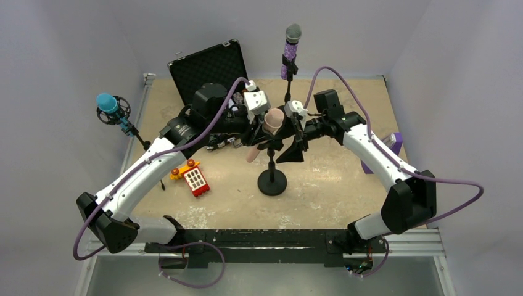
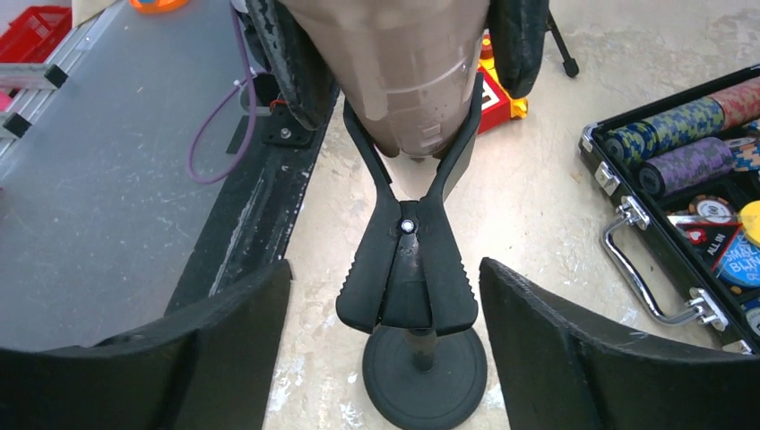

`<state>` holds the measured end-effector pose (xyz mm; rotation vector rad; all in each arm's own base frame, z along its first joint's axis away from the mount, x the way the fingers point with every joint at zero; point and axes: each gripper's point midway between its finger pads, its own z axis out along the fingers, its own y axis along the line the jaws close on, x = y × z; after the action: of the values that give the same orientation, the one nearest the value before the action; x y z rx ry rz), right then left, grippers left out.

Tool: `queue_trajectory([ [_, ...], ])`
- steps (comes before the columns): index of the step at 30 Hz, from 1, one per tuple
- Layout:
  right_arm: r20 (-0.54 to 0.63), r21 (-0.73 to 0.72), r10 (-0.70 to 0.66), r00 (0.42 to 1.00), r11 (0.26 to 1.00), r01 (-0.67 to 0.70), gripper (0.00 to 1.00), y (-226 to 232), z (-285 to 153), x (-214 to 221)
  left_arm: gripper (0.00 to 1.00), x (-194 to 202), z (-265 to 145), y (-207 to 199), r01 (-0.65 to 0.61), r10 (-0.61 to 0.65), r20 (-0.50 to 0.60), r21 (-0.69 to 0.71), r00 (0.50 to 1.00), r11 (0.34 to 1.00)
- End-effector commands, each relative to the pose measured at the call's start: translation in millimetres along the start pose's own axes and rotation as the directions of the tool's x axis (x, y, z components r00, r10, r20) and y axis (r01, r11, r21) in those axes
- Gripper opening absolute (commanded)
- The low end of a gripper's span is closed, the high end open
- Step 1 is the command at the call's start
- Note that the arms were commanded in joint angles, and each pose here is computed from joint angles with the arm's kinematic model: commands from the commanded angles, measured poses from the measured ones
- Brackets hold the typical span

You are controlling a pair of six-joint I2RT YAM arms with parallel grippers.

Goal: Attach the microphones to the stand

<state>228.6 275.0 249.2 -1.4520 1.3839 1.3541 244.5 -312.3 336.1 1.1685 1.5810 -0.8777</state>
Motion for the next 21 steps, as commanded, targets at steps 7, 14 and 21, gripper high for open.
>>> queue_trajectory([
  [7,0.055,-0.026,-0.065,0.996,0.997,0.066,0.89,17,-12,-19,0.44,-22,-8,7,0.019,-0.013,0.081,-0.067,0.997,0.998],
  [14,0.060,-0.027,-0.086,0.994,0.996,0.088,0.91,22,-15,-20,0.82,-34,-25,8,0.039,-0.022,0.129,-0.132,0.991,0.990],
  [21,0.051,-0.022,-0.129,0.990,0.991,0.130,0.93,25,-17,-19,0.87,-36,-49,-9,-0.003,0.026,0.173,-0.129,0.985,0.992],
])
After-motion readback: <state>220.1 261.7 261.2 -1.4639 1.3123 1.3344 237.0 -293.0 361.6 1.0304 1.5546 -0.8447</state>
